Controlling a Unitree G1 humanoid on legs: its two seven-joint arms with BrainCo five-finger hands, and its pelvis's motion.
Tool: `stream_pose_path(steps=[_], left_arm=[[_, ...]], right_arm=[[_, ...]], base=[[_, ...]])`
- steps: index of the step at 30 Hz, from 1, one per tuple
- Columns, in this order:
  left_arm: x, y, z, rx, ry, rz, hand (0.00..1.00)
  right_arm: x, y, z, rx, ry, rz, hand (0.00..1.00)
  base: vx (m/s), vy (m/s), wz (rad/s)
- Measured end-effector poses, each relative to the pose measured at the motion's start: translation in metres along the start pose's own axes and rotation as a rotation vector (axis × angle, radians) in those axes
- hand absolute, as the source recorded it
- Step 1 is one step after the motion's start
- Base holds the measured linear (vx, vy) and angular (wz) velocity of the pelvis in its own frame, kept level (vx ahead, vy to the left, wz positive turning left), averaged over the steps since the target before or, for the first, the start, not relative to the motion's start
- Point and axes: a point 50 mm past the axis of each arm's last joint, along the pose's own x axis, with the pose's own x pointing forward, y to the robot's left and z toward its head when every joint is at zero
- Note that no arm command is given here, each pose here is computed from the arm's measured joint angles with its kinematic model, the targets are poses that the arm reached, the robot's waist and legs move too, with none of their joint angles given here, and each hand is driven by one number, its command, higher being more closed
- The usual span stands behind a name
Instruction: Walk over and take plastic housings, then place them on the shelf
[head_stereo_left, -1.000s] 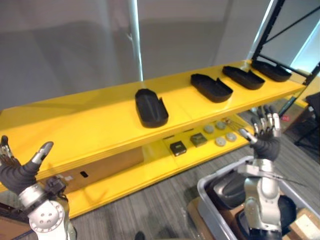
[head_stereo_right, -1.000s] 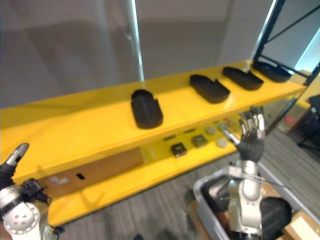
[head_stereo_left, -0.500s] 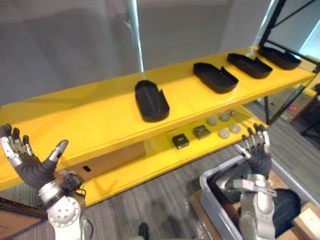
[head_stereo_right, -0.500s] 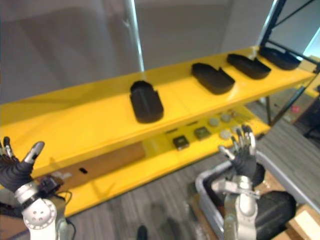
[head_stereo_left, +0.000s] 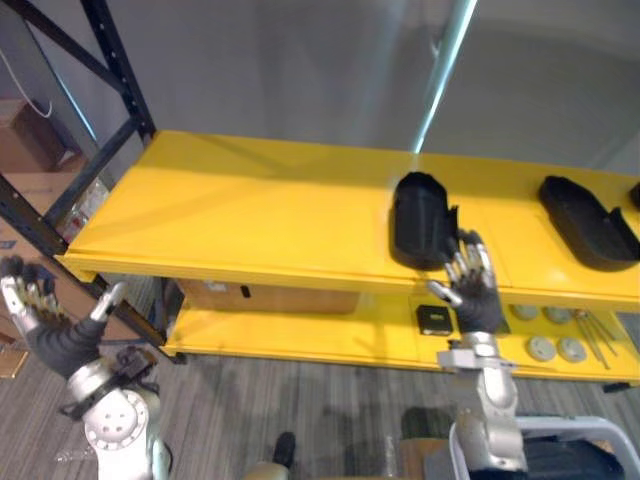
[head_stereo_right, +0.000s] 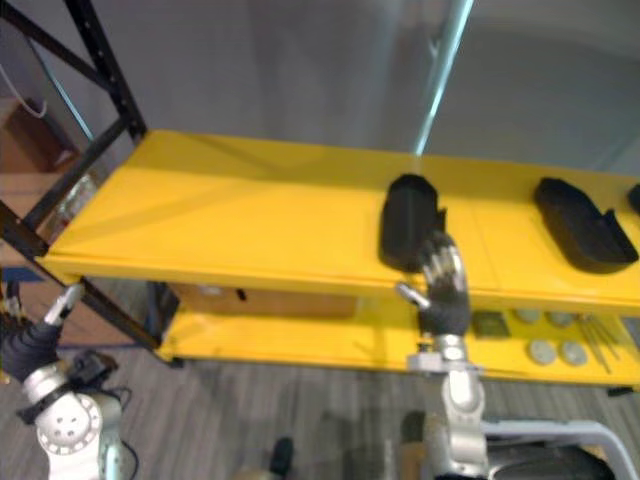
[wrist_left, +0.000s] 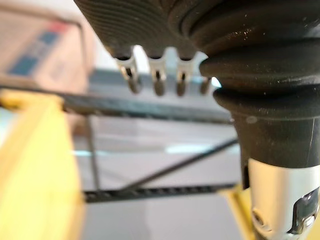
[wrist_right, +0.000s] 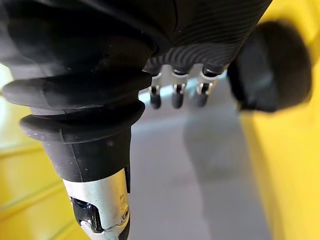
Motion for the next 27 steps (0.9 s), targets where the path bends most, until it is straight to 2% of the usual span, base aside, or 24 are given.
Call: stream_pose_path(steps=[4, 7, 11, 15, 20, 24, 27], left_arm=[[-0.011, 0.01, -0.033, 0.046, 0.185, 0.033, 0.0], [-0.03, 0.024, -0.091, 0.179, 0.492, -0.005, 0.0], [-0.091, 0.064, -0.155, 0.392, 0.952, -0.052, 0.0], [-0.137, 0.099, -0.173, 0.474, 1.206, 0.027, 0.0], [-0.152, 0.102, -0.177, 0.419, 1.237, -0.003, 0.0], [-0.157, 0.098, -0.179, 0.43, 1.248, -0.057, 0.0], [-0.16, 0.09, -0.181, 0.492, 1.246, -0.186, 0.0]], right_arm=[[-0.008, -0.012, -0.005, -0.028, 0.059, -0.035, 0.0], [-0.014, -0.021, -0.004, -0.051, 0.071, -0.069, 0.0], [-0.015, -0.023, -0.004, -0.017, 0.065, -0.094, 0.0], [-0.024, -0.022, -0.012, 0.001, 0.107, -0.109, 0.0], [-0.032, -0.021, -0.025, 0.017, 0.165, -0.126, 0.0], [-0.035, -0.025, -0.03, 0.012, 0.186, -0.166, 0.0], [-0.034, -0.031, -0.028, 0.001, 0.171, -0.226, 0.0]], base=[[-0.09, -0.076, 0.31], [0.01, -0.031, 0.26], [0.02, 0.011, -0.21], [0.04, 0.013, -0.32], [0.01, -0.002, -0.05], [0.08, -0.006, -0.06], [0.11, -0.011, -0.25]])
